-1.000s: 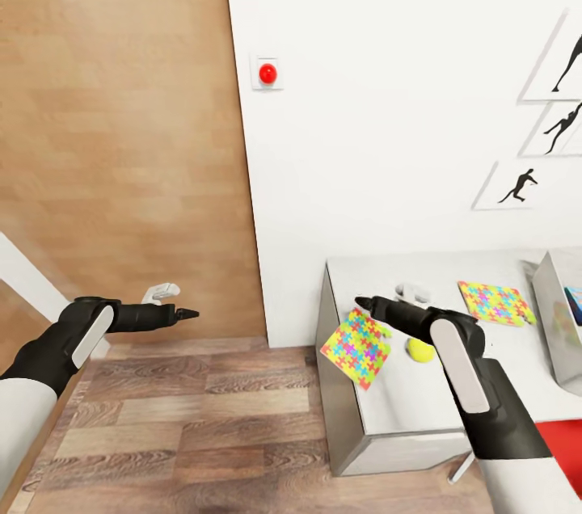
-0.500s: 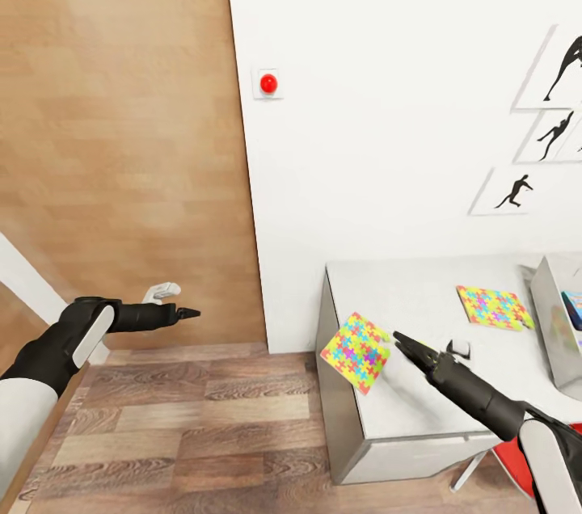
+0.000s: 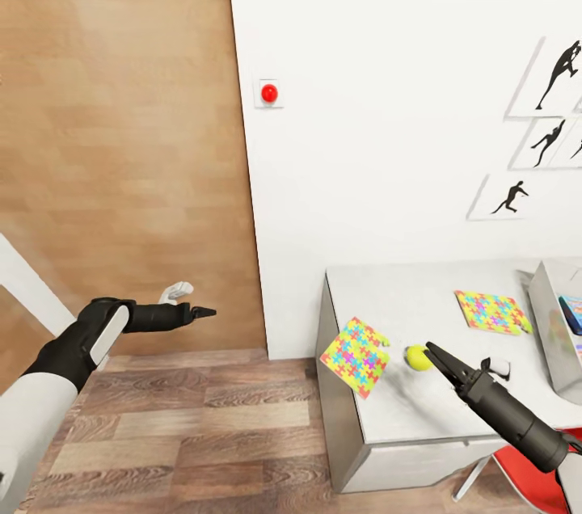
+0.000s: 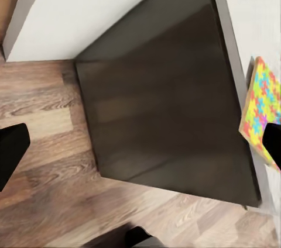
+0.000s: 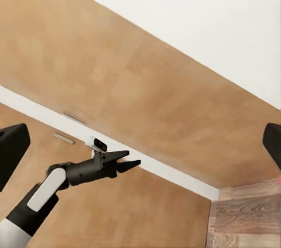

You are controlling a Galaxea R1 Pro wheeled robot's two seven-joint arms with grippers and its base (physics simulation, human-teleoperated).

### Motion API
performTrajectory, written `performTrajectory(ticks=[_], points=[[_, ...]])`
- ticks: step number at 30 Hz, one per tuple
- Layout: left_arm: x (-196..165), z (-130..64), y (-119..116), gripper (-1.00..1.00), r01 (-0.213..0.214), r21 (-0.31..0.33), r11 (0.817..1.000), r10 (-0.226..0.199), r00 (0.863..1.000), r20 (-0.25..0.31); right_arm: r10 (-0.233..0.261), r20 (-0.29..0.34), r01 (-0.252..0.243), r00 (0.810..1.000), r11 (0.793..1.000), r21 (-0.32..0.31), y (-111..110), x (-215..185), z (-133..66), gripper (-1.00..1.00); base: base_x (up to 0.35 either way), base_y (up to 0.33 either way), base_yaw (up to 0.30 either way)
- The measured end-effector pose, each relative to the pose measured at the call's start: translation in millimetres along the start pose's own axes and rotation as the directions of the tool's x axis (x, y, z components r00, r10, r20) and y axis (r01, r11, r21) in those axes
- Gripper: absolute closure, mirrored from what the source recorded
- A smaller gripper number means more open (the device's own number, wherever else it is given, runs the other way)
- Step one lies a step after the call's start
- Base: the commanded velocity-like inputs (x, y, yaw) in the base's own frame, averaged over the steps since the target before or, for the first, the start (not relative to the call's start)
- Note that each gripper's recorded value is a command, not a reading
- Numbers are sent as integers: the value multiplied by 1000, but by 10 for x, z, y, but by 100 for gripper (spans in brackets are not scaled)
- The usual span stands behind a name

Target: Put all the toys in the child's room - the three board games (two on the bed and one on the table), the two jigsaw puzzles on the table, and the tennis ball on the table - inside the toy box on the table in the child's room.

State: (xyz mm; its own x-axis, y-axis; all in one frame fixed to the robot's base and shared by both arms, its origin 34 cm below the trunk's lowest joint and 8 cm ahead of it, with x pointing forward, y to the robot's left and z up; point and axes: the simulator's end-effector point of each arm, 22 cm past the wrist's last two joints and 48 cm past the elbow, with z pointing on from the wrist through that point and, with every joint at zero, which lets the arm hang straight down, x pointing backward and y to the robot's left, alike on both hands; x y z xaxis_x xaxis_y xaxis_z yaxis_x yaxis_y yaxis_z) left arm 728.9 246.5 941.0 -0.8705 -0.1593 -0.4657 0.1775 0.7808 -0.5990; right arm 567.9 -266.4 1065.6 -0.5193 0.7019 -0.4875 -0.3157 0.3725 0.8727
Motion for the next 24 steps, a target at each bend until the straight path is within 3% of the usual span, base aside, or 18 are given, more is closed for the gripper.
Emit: performTrajectory(ticks=[3,6,10,24], points=[[25,3,-145,-100,38,88,995,-37,999,-12,-6,26,8,1000,999,-40,96,-79,-96,-100,0,0,0],[28,-10,-343,-100,84,201,976,-80,996,-27,-17,56,23,998,995,-94,226,-176,-206,-100,0,0,0],[68,52,-584,-100,114,289,951,-105,993,-48,-26,77,35,997,993,-117,288,-243,-286,-100,0,0,0],[88,92,-690,-100,120,318,940,-108,993,-56,-44,67,50,997,994,-98,251,-221,-288,-100,0,-97,0]])
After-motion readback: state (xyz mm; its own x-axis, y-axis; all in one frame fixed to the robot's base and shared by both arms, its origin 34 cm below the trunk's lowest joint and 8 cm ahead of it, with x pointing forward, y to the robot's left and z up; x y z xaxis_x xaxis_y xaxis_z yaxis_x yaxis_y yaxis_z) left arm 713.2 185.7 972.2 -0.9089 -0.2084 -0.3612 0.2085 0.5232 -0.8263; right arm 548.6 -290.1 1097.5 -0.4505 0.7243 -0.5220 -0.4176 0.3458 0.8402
